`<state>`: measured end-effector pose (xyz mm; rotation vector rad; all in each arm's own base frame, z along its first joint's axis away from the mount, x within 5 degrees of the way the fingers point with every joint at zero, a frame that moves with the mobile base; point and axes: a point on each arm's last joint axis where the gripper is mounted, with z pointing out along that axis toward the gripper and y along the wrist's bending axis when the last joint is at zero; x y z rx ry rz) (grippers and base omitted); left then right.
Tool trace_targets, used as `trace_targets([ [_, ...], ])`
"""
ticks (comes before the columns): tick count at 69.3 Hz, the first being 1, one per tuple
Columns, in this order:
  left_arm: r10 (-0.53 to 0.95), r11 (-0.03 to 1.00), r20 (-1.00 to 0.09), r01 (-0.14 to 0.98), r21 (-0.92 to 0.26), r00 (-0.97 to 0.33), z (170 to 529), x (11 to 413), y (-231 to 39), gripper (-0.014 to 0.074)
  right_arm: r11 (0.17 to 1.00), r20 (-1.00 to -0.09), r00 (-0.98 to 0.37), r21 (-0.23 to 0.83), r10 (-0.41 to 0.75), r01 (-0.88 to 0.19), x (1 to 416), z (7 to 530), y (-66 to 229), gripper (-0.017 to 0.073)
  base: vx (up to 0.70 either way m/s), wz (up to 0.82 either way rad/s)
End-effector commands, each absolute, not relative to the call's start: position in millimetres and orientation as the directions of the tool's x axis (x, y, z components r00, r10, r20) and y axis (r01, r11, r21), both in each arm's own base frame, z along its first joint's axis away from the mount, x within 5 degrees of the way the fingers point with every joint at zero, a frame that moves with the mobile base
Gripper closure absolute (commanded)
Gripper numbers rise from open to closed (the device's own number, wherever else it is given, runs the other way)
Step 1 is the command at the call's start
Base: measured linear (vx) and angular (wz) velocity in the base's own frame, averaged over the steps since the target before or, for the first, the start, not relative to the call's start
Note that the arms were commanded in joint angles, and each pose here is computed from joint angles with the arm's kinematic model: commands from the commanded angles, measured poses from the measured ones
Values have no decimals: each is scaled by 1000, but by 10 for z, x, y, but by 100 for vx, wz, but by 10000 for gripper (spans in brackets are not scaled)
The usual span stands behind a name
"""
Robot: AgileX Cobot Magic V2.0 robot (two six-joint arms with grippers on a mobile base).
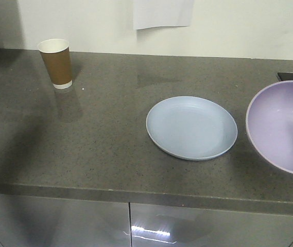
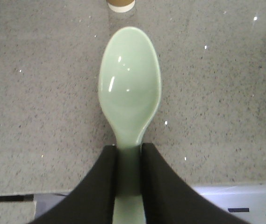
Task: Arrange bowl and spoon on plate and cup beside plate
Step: 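Drive the base around the corner to the counter with the blue plate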
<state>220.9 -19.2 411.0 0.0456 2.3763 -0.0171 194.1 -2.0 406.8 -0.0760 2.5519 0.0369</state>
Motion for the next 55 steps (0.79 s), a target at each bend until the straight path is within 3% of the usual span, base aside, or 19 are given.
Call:
trace_targets([
  [1,21,999,-761,40,-7,-648,4265,2188,-195,601,998,-617,-785,6,-44,-61,1901,4199,-22,565,15,-5],
  [55,21,999,-761,40,-7,-648,4265,2188,-195,601,998,-618,-785,6,-44,-60,1901,4200,-22,565,12,-4],
])
